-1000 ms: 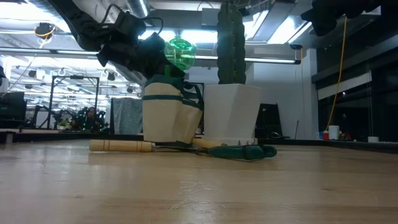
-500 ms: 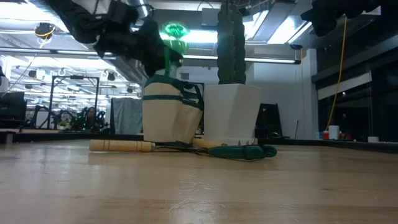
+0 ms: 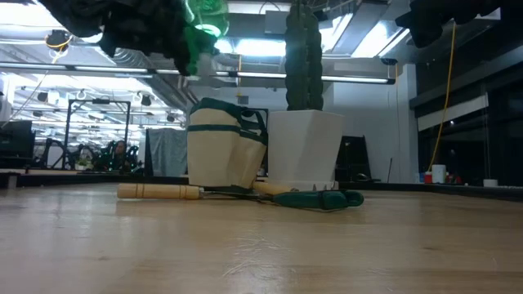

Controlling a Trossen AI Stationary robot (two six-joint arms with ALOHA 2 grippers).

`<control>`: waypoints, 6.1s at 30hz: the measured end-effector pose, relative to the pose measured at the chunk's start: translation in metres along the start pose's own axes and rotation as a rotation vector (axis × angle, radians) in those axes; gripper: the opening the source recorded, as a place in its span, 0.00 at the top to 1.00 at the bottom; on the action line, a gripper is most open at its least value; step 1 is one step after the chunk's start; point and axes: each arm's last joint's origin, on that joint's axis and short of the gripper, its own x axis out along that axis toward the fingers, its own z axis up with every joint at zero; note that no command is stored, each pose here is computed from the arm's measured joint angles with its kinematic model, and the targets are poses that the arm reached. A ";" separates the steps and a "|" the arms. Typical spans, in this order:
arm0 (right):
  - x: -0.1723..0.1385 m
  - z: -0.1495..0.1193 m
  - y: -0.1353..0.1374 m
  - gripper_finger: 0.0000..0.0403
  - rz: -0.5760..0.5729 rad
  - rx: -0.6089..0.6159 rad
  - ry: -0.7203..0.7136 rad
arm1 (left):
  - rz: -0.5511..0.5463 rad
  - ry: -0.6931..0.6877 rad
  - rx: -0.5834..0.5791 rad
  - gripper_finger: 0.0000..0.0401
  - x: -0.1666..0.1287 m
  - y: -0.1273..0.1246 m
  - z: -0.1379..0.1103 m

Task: Pick & Place Garden tools in Gardening bag
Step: Put the green spray bottle into the gardening bag

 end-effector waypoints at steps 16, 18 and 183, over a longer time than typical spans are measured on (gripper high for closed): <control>0.000 0.000 0.000 0.57 0.000 0.000 0.000 | 0.101 -0.099 0.146 0.62 0.012 0.011 -0.006; 0.000 0.000 0.000 0.57 0.000 0.000 0.000 | 0.107 -0.068 0.145 0.62 0.017 0.015 -0.013; 0.000 0.000 0.000 0.57 -0.001 0.000 0.000 | 0.187 0.412 0.041 0.27 0.011 0.032 -0.064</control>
